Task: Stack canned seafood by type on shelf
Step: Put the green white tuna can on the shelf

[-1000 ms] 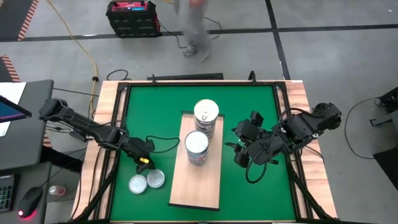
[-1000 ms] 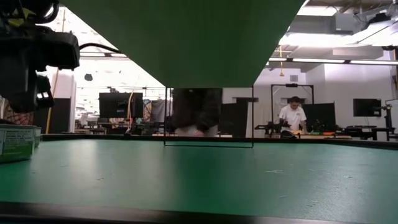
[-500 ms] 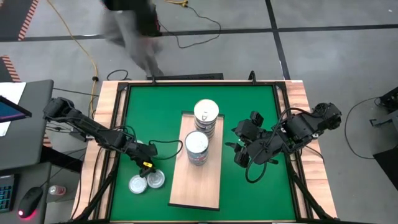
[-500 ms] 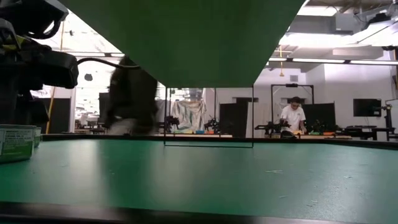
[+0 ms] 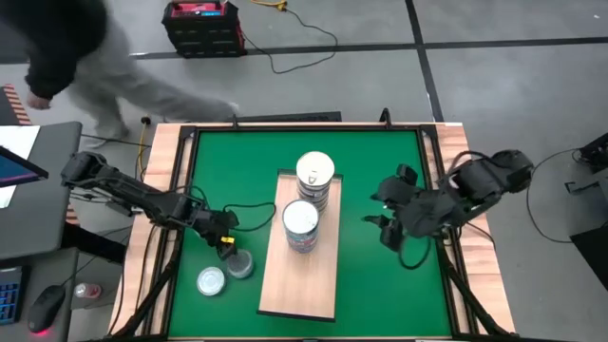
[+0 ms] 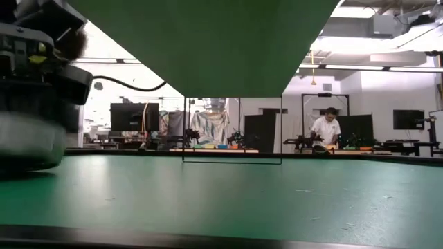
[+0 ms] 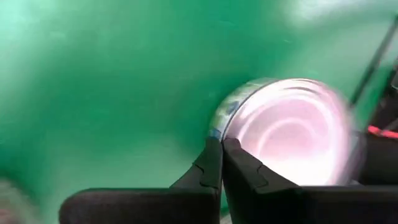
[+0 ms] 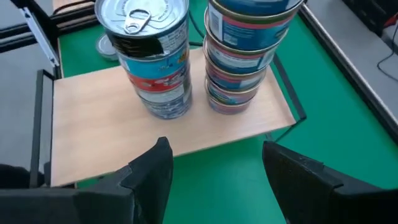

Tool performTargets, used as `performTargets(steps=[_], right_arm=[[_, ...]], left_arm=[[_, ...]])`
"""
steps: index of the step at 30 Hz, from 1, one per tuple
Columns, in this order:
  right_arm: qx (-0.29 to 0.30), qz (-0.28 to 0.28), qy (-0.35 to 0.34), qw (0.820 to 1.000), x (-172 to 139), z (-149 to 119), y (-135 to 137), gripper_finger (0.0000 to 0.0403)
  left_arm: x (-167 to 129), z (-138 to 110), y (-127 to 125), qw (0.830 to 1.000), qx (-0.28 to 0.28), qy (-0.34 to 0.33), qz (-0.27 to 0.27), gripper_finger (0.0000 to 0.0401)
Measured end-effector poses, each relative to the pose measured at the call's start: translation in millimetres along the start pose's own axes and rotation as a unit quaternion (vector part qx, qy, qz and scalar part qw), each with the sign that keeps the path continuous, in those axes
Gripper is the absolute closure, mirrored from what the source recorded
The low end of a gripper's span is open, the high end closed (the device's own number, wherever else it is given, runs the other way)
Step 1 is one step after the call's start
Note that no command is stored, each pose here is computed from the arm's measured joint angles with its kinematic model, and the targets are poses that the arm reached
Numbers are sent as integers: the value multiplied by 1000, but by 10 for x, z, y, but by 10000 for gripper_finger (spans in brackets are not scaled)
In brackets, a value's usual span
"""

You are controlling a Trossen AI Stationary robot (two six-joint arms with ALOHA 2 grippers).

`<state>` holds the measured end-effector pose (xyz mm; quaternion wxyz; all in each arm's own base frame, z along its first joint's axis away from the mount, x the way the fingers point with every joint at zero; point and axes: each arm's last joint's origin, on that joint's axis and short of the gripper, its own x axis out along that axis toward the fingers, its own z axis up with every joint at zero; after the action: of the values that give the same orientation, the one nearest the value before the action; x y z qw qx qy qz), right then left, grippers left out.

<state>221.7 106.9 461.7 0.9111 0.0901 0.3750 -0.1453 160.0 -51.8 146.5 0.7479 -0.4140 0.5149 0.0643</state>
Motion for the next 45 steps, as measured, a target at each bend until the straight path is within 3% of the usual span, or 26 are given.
performTargets(steps=[4, 9, 18, 25, 30, 36, 41, 45], right_arm=[[-14, -6, -21, 1000, -125, -29, -59, 132], [-31, -11, -32, 999, -161, 5, -144, 144], [-29, 0, -36, 999, -126, 151, -344, 167], [-20, -20, -39, 999, -79, 209, -440, 174], [-19, -31, -39, 999, -55, 237, -492, 174], [-14, -37, -42, 998, -40, 261, -525, 174], [-13, -36, -43, 998, -40, 265, -523, 174], [-13, -36, -43, 998, -38, 265, -522, 174]], left_arm=[[-32, 34, 154, 998, -41, 5, 47, 401], [-96, 104, 231, 996, -61, -12, 61, 401], [-379, 135, 311, 984, -112, -116, 76, 401], [-945, 110, 85, 968, -101, -204, 105, 401], [-1155, 160, -192, 970, -73, -226, 54, 395], [-1112, 215, -396, 977, -59, -201, 31, 315], [-952, 203, -453, 993, -71, -90, 15, 214], [-822, 164, -522, 996, -88, -11, 22, 171]])
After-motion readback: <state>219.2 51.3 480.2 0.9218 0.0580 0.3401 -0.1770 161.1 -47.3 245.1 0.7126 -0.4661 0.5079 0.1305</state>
